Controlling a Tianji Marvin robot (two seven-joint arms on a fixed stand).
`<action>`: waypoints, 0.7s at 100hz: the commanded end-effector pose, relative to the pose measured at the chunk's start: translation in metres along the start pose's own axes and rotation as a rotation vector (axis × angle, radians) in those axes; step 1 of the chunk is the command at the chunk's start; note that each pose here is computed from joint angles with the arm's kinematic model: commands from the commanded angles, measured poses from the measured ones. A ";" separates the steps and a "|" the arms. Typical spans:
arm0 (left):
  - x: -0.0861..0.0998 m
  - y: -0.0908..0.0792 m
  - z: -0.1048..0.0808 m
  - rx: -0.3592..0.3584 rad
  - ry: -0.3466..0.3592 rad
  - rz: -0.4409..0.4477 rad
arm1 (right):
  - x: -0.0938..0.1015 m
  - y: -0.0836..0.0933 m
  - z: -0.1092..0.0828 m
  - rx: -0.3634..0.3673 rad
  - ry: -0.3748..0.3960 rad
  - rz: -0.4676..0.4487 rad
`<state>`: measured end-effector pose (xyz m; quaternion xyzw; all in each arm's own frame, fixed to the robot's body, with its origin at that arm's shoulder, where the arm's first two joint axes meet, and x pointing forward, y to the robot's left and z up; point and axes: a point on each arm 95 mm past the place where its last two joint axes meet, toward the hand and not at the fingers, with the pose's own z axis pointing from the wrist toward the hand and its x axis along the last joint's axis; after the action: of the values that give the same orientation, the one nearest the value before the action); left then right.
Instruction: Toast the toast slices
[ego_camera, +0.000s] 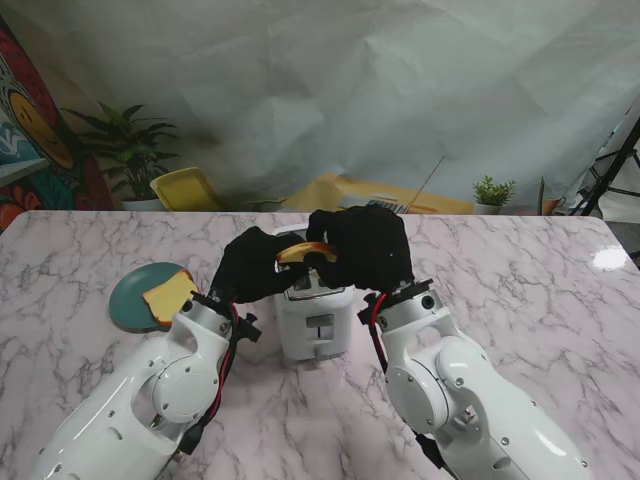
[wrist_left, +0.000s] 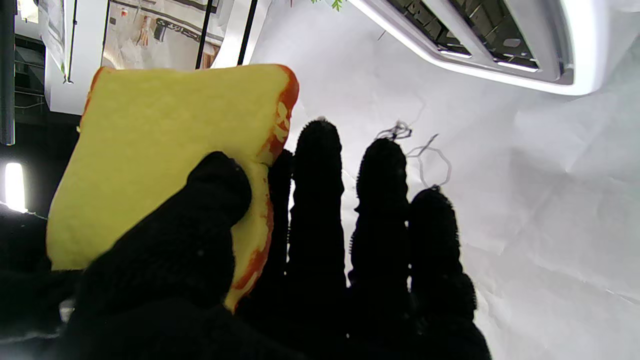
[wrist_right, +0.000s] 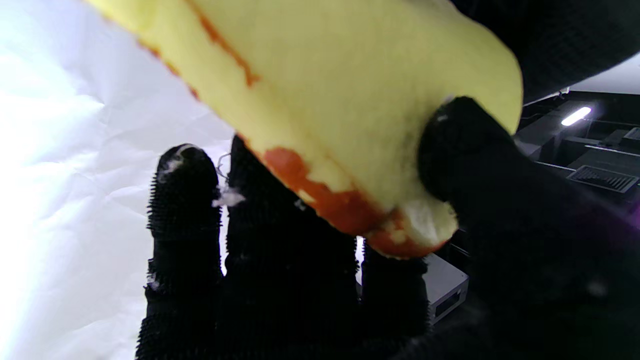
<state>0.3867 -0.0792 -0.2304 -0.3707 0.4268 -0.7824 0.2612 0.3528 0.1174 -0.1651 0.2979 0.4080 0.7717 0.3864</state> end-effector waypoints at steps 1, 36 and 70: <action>0.003 -0.003 0.001 -0.002 0.006 -0.001 | -0.001 0.001 -0.002 0.011 -0.017 0.001; -0.001 -0.011 -0.002 0.060 -0.030 0.004 | -0.005 0.005 -0.008 0.083 -0.048 -0.021; -0.001 -0.016 0.000 0.095 -0.023 -0.007 | -0.011 0.012 -0.007 0.155 -0.039 -0.078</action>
<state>0.3849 -0.0663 -0.2218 -0.3703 0.3879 -0.7932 0.2887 0.3482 0.1026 -0.1598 0.3292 0.4639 0.7206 0.3965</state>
